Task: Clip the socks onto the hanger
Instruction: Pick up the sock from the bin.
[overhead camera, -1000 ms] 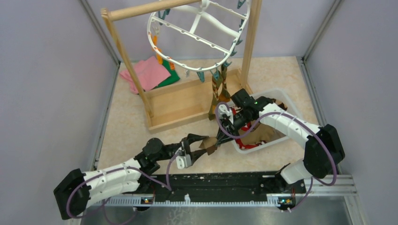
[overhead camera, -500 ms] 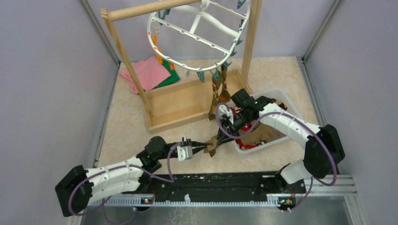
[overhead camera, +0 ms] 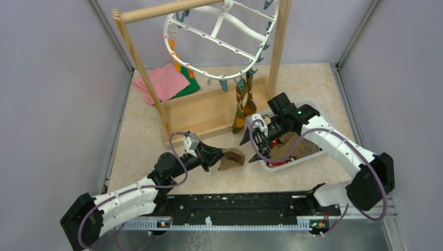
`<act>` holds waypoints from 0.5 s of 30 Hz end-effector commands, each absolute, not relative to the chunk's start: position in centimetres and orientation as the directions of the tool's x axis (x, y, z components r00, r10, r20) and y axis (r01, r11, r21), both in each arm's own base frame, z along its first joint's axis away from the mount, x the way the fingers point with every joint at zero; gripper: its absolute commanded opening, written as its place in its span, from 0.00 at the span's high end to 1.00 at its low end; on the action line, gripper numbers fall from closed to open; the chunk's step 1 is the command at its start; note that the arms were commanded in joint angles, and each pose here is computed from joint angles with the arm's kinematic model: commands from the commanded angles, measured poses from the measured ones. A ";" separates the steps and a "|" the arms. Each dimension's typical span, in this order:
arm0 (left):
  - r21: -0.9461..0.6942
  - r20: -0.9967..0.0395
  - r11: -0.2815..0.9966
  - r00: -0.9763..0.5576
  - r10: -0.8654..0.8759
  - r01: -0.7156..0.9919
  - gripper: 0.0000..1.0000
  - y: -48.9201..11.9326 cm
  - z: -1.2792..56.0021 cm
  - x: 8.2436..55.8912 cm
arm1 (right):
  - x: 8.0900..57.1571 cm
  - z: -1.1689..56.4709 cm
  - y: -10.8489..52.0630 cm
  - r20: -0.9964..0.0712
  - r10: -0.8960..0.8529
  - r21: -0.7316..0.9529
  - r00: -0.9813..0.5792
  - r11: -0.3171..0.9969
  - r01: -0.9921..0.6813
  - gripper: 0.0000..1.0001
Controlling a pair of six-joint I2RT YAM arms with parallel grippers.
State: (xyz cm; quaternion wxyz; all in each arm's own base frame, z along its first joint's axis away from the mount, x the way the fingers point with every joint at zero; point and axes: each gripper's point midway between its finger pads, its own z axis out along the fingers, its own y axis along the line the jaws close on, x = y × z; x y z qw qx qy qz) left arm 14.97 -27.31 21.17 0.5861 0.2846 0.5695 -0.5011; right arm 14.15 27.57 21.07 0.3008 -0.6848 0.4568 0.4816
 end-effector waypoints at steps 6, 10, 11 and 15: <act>-0.811 -0.509 0.048 -0.662 -0.550 0.583 1.00 -26.4 23.8 16.7 | 16.2 24.6 26.6 -0.949 -0.225 -0.144 0.220 -0.310 -0.940 0.23; -0.849 -0.424 -0.045 -0.729 -0.538 0.527 1.00 -27.2 25.1 16.7 | 16.7 24.2 27.3 -0.964 -0.202 -0.111 0.174 -0.292 -0.950 0.23; -0.852 -0.413 -0.056 -0.733 -0.541 0.521 1.00 -27.2 25.3 16.7 | 16.9 24.2 27.5 -0.966 -0.192 -0.114 0.175 -0.291 -0.950 0.23; -0.866 -0.371 -0.068 -0.728 -0.576 0.495 1.00 -26.8 25.7 17.2 | 16.5 23.6 27.9 -0.973 -0.170 -0.099 0.158 -0.311 -0.945 0.27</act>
